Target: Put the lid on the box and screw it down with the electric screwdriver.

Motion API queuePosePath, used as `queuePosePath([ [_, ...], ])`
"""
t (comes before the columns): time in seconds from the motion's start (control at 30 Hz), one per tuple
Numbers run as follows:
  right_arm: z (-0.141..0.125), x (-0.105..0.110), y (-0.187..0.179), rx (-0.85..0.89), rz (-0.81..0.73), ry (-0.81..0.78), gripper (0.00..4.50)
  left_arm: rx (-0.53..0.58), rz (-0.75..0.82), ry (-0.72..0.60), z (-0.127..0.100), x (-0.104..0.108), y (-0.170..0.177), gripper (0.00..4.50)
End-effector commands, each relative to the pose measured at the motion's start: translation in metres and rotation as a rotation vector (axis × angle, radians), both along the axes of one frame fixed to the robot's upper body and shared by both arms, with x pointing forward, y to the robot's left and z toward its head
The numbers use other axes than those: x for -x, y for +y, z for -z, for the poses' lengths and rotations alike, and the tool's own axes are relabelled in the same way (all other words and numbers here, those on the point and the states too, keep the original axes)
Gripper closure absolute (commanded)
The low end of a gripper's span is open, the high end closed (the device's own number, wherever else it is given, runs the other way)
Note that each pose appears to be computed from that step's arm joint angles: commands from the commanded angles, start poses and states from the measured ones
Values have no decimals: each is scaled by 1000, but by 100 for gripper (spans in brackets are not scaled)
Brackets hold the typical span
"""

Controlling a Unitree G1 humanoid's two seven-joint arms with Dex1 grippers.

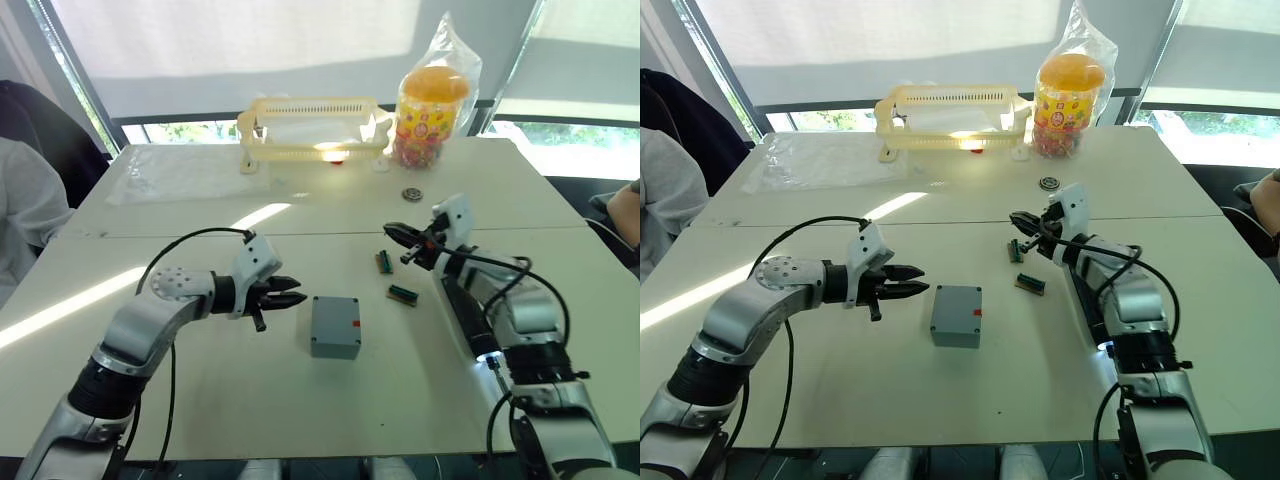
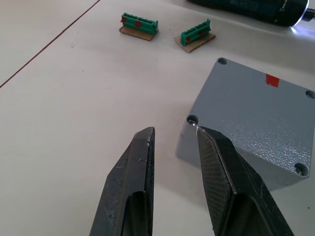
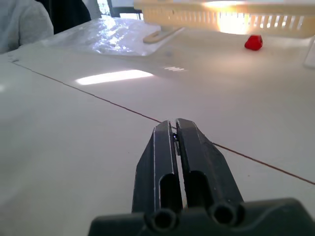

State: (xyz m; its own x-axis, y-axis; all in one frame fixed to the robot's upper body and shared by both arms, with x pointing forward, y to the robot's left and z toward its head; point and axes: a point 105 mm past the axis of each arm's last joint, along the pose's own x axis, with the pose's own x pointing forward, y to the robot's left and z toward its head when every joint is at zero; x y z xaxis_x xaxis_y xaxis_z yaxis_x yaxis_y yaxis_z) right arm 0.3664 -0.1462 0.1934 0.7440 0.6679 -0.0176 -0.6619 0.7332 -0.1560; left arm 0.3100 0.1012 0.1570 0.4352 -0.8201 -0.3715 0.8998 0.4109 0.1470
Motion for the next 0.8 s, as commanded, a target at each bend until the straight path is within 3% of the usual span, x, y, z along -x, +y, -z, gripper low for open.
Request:
queuePosePath([
  [0.03, -18, 37, 17, -19, -126, -12, 444, 15, 58, -59, -20, 7, -4, 317],
  [0.13, -8, 65, 30, -16, -207, 47, 444, 13, 106, -46, -22, 13, -9, 317],
  [0.23, 2, 79, 37, -6, -232, 89, 444, -2, 130, -38, -20, 15, -11, 317],
  [0.8, 26, 85, 50, 15, -230, 147, 444, -56, 172, -19, -12, 21, -7, 317],
])
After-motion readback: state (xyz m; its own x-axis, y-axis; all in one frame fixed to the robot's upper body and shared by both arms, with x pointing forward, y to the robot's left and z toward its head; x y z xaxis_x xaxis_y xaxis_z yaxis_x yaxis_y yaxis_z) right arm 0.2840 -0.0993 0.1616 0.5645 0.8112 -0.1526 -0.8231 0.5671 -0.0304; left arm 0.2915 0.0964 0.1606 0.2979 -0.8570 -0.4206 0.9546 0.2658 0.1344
